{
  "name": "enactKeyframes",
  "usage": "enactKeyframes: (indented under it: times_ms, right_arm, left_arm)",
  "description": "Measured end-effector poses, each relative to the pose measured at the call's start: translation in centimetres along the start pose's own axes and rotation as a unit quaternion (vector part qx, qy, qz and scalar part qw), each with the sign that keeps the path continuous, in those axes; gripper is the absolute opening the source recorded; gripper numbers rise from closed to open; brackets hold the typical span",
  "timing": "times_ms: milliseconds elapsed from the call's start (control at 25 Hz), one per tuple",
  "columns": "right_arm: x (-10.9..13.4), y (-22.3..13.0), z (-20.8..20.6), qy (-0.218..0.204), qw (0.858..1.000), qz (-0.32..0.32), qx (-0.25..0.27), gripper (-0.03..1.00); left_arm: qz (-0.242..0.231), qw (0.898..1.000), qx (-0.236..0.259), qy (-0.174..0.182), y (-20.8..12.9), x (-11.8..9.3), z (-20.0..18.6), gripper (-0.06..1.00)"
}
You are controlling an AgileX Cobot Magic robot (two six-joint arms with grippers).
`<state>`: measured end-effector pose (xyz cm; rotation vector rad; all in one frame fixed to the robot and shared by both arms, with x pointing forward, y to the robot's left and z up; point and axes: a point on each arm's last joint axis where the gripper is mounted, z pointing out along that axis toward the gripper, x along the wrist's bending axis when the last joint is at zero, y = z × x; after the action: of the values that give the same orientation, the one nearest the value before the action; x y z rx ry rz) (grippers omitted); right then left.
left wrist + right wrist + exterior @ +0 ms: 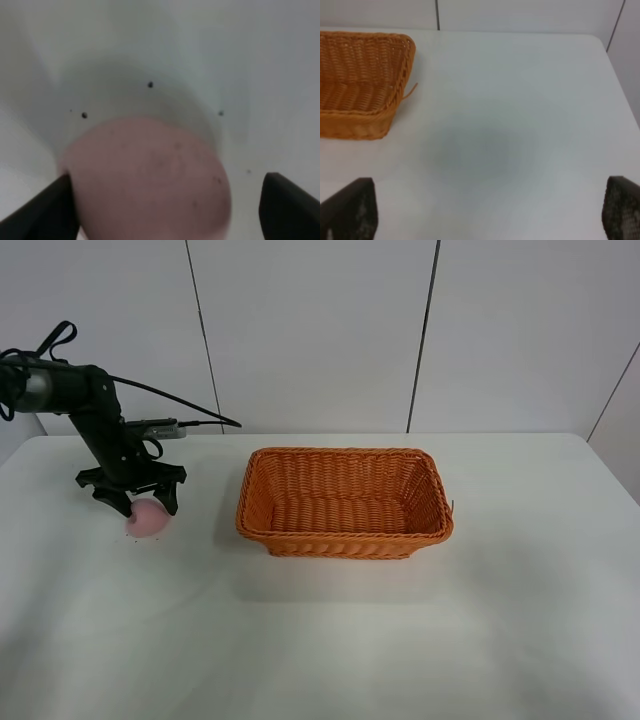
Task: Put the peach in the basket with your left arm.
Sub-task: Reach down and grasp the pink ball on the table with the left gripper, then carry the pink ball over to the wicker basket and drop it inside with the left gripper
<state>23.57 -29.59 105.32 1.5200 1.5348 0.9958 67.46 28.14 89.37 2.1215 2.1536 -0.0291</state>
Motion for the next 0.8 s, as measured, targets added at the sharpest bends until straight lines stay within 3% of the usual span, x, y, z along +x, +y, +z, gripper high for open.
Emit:
enactKeyframes:
  times_ms: [280,400,480,600,800]
  right_arm:
    - [0.0,0.0,0.0,0.0,1.0,0.0,0.0,0.69]
    - [0.0,0.0,0.0,0.0,1.0,0.0,0.0,0.69]
    - [0.0,0.0,0.0,0.0,1.0,0.0,0.0,0.69]
    - [0.0,0.0,0.0,0.0,1.0,0.0,0.0,0.69]
    - [0.0,0.0,0.0,0.0,1.0,0.0,0.0,0.69]
  left_arm:
    - [0.0,1.0,0.015,0.002,-0.1,0.1,1.2,0.71]
    - [0.001,1.0,0.019,0.003,-0.2,0.1,1.0,0.44]
    - [0.004,1.0,0.014,0.005,-0.1,0.1,0.2,0.19]
    - [0.009,1.0,0.003,0.018,0.1,0.1,-2.0,0.08]
    - [0.003,0.999,-0.024,0.028,0.7,-0.3,-8.0,0.05]
